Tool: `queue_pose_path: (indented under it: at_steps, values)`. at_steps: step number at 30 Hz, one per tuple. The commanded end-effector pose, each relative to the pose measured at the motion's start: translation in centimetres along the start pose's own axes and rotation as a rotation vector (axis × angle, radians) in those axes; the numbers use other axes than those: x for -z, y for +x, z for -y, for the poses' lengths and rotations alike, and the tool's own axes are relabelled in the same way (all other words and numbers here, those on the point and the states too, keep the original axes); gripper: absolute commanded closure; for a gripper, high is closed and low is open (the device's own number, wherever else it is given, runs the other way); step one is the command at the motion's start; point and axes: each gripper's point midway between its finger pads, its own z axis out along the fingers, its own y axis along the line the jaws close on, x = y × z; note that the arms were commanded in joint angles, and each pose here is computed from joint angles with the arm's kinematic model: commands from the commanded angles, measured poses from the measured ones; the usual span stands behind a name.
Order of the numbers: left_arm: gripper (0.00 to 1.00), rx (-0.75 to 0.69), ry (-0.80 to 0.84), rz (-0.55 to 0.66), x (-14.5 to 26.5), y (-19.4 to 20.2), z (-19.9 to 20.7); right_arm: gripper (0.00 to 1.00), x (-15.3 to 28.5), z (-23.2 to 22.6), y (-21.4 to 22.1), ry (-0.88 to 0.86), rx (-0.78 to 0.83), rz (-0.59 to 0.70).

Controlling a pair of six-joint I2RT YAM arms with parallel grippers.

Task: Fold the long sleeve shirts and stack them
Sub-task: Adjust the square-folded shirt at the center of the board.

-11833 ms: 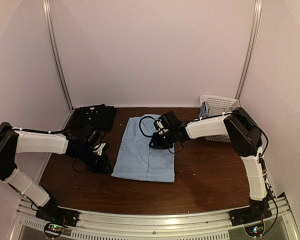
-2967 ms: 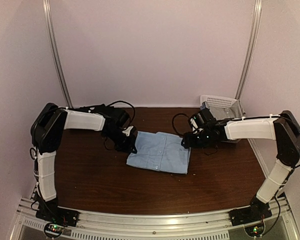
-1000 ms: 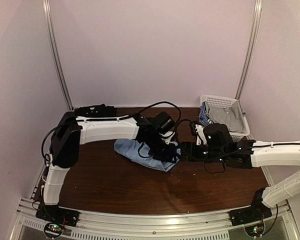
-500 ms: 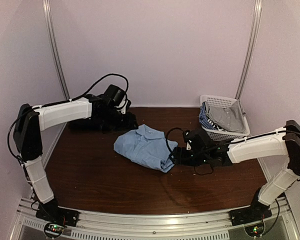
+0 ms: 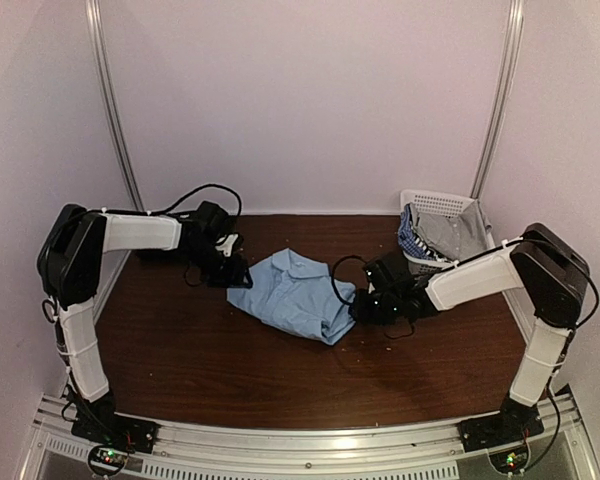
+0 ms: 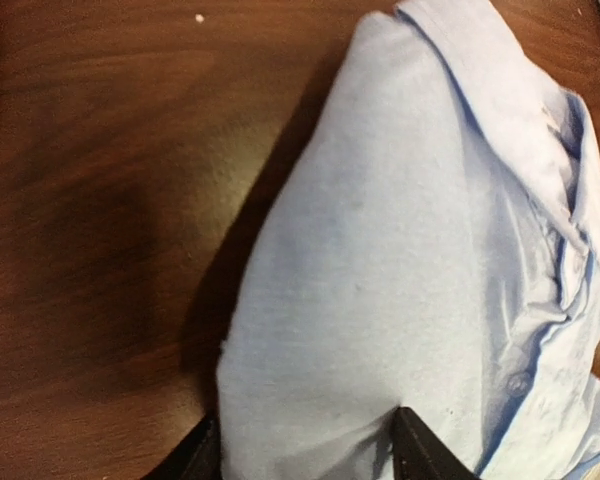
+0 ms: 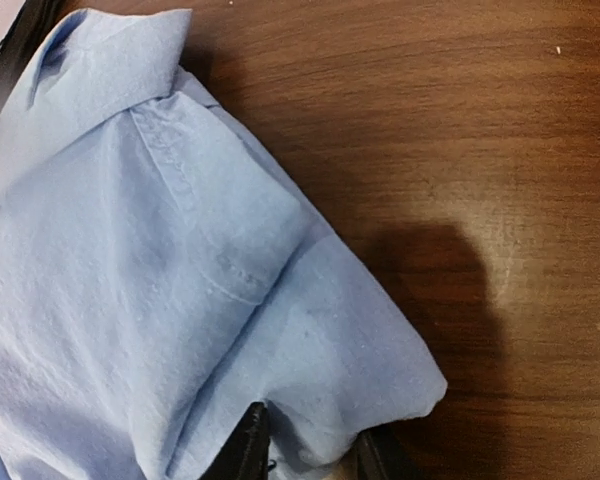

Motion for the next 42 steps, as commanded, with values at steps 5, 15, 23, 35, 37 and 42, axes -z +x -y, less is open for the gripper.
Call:
queue_pose_path:
  at_steps: [5,15,23,35,37,42]
  values:
    - [0.75,-0.007,0.127,-0.076,-0.3,5.6,3.3,0.8,-2.0,0.6,-2.6,0.029,0.087,-0.009]
    - [0.55,0.058,0.07,-0.106,2.1,12.6,6.1,0.56,0.3,1.7,-4.7,0.123,0.238,-0.019]
    - [0.47,0.116,0.004,0.128,7.0,5.8,4.7,0.41,4.6,-2.4,-8.2,0.072,0.3,0.054]
    - [0.5,0.113,0.001,0.104,2.3,-0.5,1.9,0.46,-0.5,-4.8,-7.5,-0.011,0.313,-0.04]
    - [0.5,0.113,-0.012,0.092,1.5,-0.5,1.6,0.47,-1.2,-4.8,-7.3,-0.013,0.31,-0.054]
    - [0.5,0.118,-0.017,0.055,-0.1,0.1,1.1,0.47,-2.4,-4.7,-6.8,-0.011,0.307,-0.077]
